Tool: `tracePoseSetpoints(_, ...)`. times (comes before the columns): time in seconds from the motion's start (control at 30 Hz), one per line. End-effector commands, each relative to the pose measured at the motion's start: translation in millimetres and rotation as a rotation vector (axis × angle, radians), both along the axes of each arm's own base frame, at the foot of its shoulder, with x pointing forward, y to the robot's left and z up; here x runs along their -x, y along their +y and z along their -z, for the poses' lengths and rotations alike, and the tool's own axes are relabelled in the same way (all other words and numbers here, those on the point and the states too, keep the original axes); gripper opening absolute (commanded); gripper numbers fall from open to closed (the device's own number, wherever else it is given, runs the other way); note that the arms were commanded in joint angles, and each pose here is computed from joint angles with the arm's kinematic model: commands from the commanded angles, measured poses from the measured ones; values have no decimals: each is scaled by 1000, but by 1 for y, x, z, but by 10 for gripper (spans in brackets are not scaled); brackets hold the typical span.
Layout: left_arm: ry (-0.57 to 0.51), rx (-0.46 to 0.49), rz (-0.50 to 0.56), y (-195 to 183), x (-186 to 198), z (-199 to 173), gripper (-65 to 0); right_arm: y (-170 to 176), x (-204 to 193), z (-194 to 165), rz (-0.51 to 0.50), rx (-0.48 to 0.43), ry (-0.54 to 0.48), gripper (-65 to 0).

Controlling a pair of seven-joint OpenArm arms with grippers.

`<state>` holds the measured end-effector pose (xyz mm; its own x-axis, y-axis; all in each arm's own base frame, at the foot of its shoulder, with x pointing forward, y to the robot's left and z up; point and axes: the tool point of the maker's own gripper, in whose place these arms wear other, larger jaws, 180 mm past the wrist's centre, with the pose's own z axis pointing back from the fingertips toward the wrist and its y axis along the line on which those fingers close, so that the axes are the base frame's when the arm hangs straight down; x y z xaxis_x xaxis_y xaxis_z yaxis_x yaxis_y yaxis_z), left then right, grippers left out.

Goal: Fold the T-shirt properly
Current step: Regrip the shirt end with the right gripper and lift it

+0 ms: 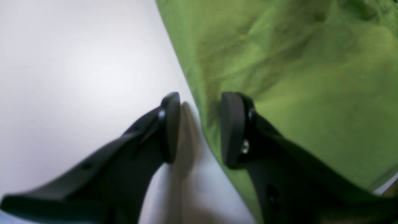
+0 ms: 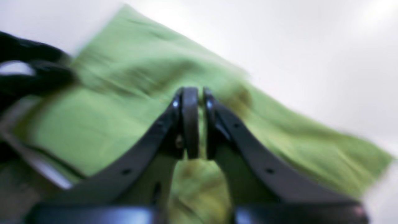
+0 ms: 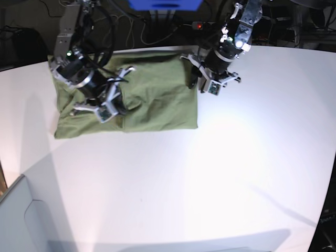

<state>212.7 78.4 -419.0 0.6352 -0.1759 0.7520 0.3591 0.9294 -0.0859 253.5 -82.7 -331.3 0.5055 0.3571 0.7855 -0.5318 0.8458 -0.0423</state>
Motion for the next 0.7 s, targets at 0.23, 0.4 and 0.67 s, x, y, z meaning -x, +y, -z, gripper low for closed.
tracePoseSetpoints(0.23, -12, 9, -2, -1, -2, -4, -439, -101, -4, 10, 308, 62, 39, -171)
tracePoseSetpoints(0.4, -12, 9, 0, -2, -1, -4, -439, -132, -3, 43, 416, 21, 129, -132)
tracePoseSetpoints(0.67, -12, 9, 0, -2, -1, -4, -440, -141, 7, 79, 443, -23, 212, -132)
